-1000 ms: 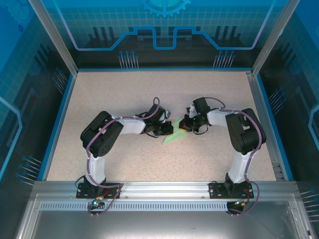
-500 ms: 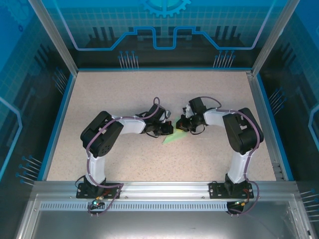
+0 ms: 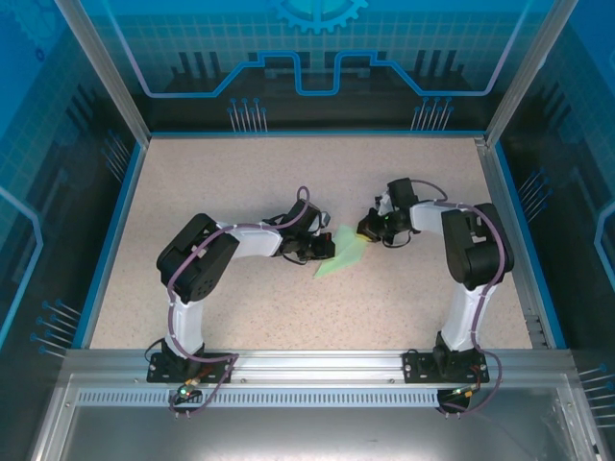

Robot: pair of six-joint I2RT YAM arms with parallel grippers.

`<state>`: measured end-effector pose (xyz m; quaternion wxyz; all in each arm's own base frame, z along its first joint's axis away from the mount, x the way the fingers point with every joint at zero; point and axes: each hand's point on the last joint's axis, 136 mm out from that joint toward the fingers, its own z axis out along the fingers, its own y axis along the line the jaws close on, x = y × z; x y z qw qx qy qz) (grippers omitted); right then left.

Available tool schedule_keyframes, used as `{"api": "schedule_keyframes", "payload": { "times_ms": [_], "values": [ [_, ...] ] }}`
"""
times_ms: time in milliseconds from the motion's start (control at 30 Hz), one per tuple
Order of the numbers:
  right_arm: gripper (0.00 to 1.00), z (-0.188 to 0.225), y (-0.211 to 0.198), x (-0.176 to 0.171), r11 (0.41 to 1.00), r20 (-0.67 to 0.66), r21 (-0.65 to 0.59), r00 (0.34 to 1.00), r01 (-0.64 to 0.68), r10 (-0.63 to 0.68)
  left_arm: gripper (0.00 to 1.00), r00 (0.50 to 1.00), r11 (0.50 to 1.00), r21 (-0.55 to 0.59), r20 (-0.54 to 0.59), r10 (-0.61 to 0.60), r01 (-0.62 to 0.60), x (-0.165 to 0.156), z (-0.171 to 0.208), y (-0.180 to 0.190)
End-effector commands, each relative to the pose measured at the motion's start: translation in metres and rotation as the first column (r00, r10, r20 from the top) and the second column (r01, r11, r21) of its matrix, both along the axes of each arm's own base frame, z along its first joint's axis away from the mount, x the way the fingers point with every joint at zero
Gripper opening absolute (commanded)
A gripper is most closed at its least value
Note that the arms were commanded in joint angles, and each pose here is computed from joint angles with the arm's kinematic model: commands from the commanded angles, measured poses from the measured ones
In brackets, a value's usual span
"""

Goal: Fold a paper plane with a square sheet of paper (pick it up from the middle)
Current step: Fourth fold the wing at the center of the table.

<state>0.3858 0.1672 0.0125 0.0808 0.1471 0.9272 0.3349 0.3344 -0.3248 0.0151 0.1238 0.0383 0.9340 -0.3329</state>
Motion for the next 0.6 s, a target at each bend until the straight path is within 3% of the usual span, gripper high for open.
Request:
{"api": "schedule_keyframes", "payload": {
  "times_ms": [0,133,267,367,567],
  "values": [
    [0.01,-0.012,-0.038,0.023,0.989,0.012,-0.097,0.994,0.113,-0.113,0.0,0.989,0.986,0.163,-0.146,-0.001,0.025,-0.033,-0.051,0.028],
    [0.01,-0.001,-0.051,0.038,0.984,0.031,-0.093,0.989,0.15,-0.148,0.0,0.989,0.986,0.163,-0.146,0.0,0.024,-0.033,-0.05,0.028],
    [0.02,0.044,-0.04,0.041,0.991,0.149,-0.072,0.984,0.114,-0.102,0.0,0.99,0.986,0.166,-0.142,0.004,0.02,-0.032,-0.048,0.029],
    [0.02,0.063,-0.017,0.026,0.996,0.193,-0.069,0.981,0.049,-0.035,0.0,0.99,0.985,0.17,-0.142,0.007,0.017,-0.032,-0.049,0.029],
    [0.02,0.038,0.038,-0.016,0.996,0.088,-0.026,0.992,-0.085,0.087,0.0,0.99,0.985,0.172,-0.141,0.01,0.014,-0.032,-0.048,0.03]
  ]
}}
